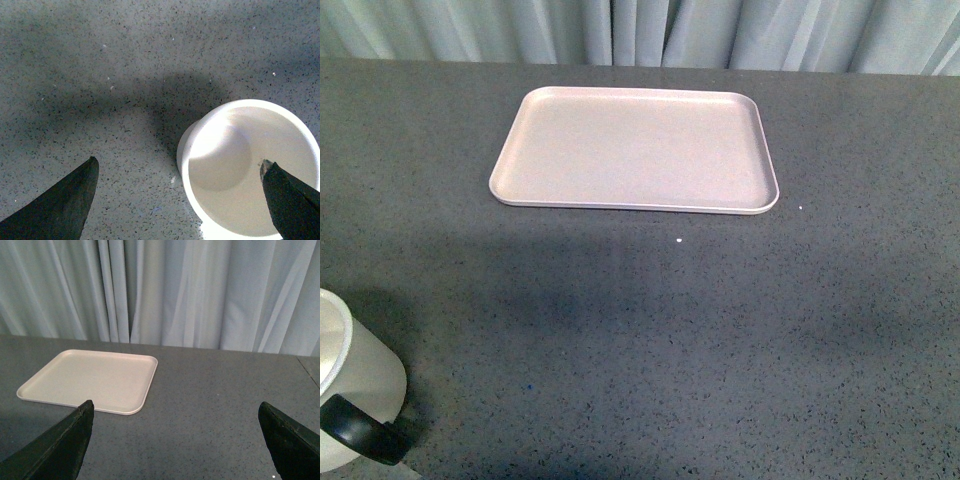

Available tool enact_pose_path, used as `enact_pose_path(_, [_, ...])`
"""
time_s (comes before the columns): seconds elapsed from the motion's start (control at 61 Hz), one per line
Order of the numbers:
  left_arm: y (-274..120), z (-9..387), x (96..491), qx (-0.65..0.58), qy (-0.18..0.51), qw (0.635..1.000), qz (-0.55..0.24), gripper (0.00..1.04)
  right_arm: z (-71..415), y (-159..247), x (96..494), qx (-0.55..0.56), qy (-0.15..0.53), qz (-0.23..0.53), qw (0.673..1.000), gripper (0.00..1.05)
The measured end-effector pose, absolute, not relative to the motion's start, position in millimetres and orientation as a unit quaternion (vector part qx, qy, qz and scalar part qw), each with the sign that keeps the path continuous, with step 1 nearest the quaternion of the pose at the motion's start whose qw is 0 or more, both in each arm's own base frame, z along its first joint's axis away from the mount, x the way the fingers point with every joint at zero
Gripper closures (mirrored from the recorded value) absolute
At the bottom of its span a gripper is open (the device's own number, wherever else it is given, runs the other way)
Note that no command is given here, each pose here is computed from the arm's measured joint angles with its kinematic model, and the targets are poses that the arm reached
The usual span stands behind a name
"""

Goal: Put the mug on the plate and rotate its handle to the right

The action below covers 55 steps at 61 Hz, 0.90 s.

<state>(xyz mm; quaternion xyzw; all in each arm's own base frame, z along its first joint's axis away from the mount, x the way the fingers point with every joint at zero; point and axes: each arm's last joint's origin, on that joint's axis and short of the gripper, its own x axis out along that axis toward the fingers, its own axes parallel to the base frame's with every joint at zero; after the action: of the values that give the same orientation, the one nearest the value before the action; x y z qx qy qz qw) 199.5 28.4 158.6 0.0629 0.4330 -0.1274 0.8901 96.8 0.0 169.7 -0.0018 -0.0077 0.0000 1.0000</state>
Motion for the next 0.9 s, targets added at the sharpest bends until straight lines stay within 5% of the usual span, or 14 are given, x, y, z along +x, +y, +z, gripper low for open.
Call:
enact_pose_path(0.672, [29.9, 117.0, 226.0, 0.07, 0.481, 0.862, -0.143, 0.09, 169.7, 0.0, 96.8, -0.002, -0.008, 0.0, 1.0, 0.09])
enact_pose_path(0.77, [28.5, 112.8, 227.4, 0.072, 0.486, 0.859, -0.144, 0.22, 169.7, 0.0, 96.8, -0.002, -0.008, 0.0, 1.0, 0.09])
enact_pose_path(0.902, [25.2, 112.5, 228.4, 0.073, 0.485, 0.859, -0.147, 0.53, 169.7, 0.0, 96.8, -0.002, -0.008, 0.0, 1.0, 0.09])
